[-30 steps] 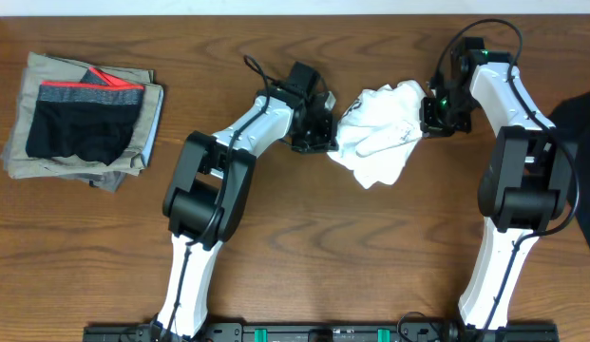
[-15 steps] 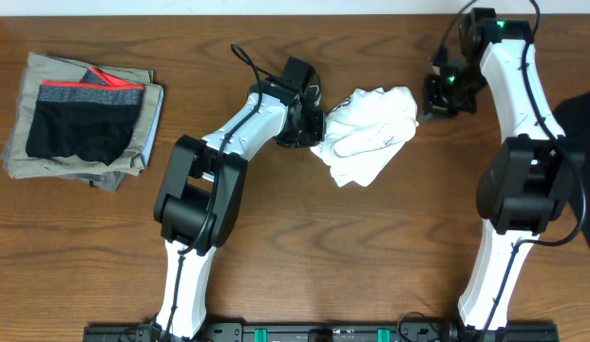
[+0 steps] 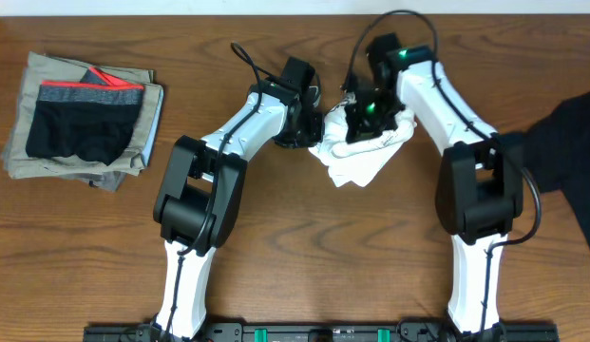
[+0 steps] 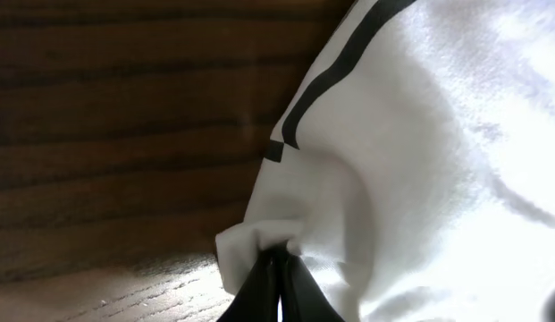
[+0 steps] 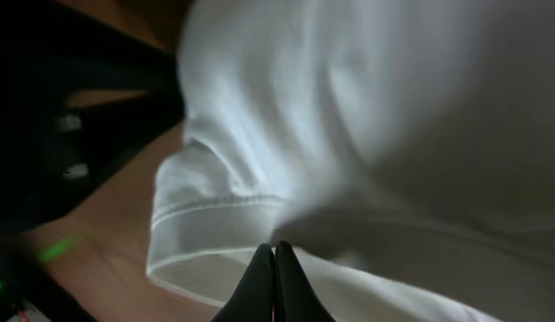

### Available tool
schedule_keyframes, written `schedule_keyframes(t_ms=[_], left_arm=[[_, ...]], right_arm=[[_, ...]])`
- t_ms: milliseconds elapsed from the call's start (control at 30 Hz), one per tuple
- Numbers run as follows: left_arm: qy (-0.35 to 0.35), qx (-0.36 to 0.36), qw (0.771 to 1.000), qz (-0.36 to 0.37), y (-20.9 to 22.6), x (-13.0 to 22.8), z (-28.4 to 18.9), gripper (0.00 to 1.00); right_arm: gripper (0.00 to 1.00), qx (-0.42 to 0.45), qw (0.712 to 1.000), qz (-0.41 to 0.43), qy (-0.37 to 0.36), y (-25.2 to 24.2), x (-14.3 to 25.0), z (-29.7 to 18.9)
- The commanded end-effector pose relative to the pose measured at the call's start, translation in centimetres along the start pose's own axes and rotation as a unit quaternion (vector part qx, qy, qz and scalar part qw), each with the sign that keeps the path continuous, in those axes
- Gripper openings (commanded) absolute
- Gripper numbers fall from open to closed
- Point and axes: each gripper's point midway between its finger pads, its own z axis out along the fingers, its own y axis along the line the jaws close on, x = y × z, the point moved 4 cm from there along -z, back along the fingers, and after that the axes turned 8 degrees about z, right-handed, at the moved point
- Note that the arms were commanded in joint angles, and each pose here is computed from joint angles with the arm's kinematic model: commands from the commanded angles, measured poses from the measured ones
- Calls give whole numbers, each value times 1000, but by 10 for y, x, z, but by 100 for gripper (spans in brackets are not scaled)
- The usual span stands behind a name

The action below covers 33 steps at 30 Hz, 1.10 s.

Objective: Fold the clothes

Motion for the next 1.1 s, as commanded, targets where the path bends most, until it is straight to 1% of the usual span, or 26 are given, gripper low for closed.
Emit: schedule_keyframes(t_ms=[0,200,500,733,833,933,1000,1067], left_arm=[[-2,-17,1000,5,6,3,-8,6],[-2,-17,1000,5,7,3,-8,6],[-3,-19,1000,11,10,2,-9,6],[-5,-21,1000,-1,21,0,-13,6],[-7,-22,1000,-2,25,-2,-15,6],[-4,-23,1000,5,26,-1,-15,6],[-1,-23,1000,13,25,1,-18,6],[-4,-23,1000,19,22,1,-24,6]], right_arm=[[1,13,1000,21,3,-7,6,3],[1,25,998,42,39,-16,22,2],[1,156,980,74,100,-56,52,-12],[1,156,975,119,109,-77,58,-23],[1,157,970,133,126,-82,66,-28],[1,180,962,143,144,-89,74,-34],[1,190,960,148,145,-91,75,-36],[1,179,964,149,128,-87,71,-37]])
